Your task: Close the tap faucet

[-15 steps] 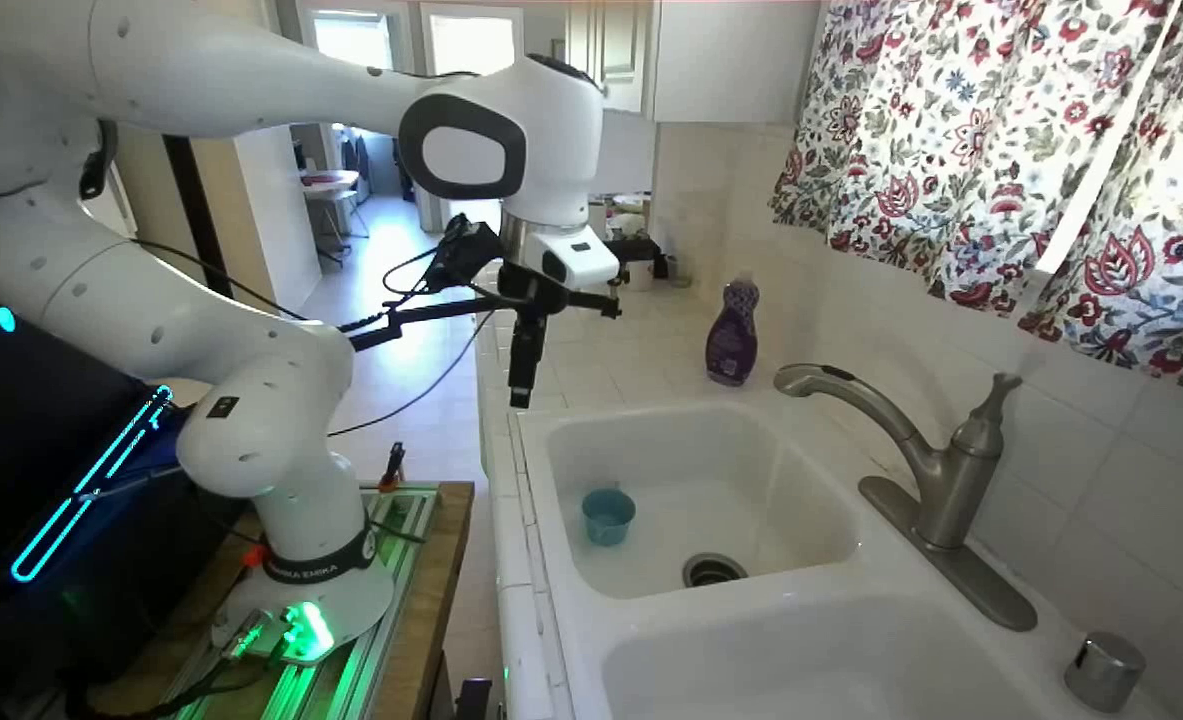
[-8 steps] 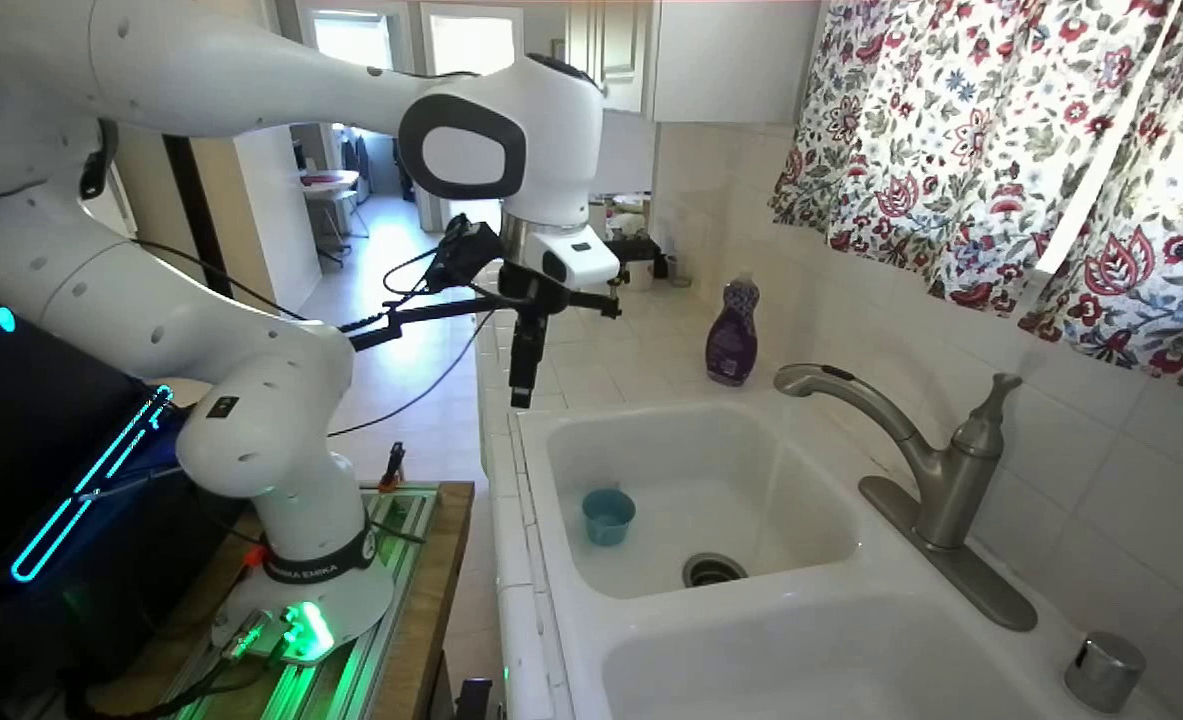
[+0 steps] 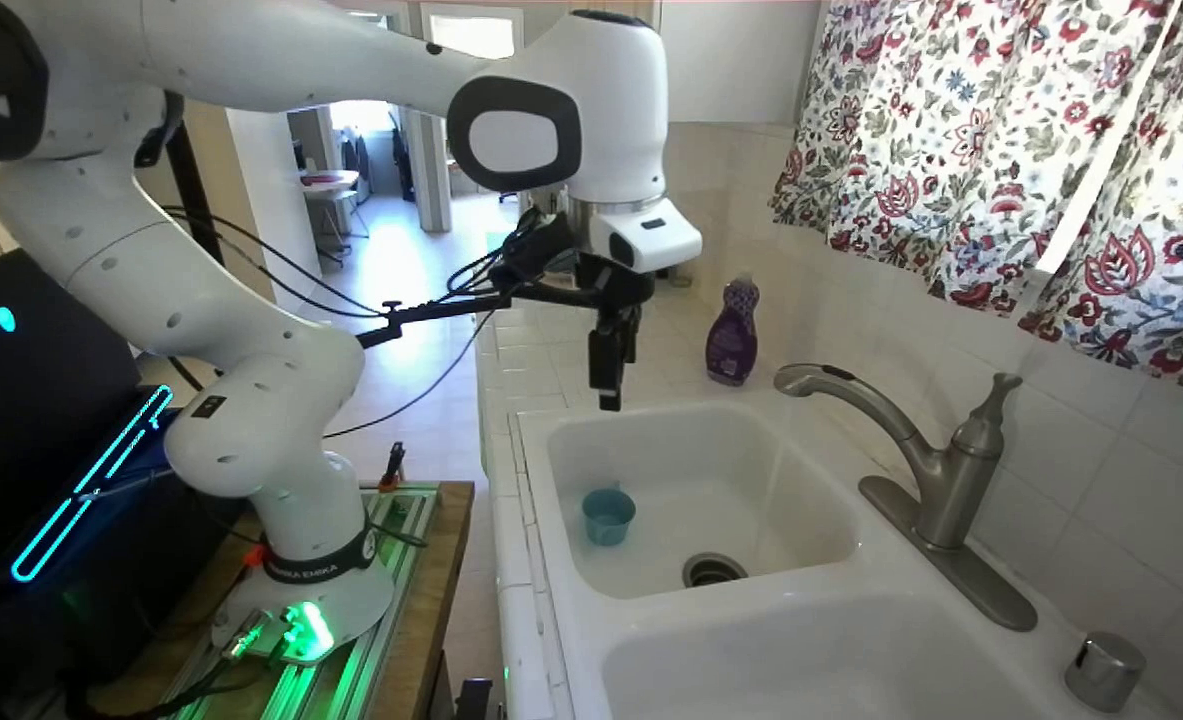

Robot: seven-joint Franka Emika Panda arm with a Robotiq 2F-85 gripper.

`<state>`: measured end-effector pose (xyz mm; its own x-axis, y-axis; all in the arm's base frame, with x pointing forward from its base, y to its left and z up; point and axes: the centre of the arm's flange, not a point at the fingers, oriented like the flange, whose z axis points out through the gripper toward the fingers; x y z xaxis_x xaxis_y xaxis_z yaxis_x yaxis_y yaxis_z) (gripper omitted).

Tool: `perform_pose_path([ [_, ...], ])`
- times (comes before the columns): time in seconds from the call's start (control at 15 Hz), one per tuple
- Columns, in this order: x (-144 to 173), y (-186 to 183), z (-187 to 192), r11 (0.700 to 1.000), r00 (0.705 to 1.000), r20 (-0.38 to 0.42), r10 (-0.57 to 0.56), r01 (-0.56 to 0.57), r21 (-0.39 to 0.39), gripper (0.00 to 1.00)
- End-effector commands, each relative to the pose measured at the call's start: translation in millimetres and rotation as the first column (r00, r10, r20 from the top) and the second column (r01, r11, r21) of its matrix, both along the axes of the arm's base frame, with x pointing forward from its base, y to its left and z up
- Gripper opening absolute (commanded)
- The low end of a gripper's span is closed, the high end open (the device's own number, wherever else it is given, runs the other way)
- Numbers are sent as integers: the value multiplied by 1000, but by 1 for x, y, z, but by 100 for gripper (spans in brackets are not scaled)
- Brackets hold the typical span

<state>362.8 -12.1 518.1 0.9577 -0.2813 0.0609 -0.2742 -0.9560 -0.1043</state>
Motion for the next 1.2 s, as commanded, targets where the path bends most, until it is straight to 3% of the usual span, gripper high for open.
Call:
perform_pose_path([
  [0.0, 80, -16, 23, 987, 987, 21, -161, 160, 31, 100],
  [0.4, 187, -34, 50, 953, 950, 94, -299, 291, 89, 100],
  [0.67, 242, -51, 64, 911, 897, 182, -402, 372, 176, 100],
  [0.73, 202, -46, 51, 934, 921, 162, -353, 337, 118, 100],
  [0.93, 225, -54, 53, 924, 908, 180, -378, 357, 139, 100],
  [1.13, 228, -53, 54, 923, 907, 183, -381, 359, 142, 100],
])
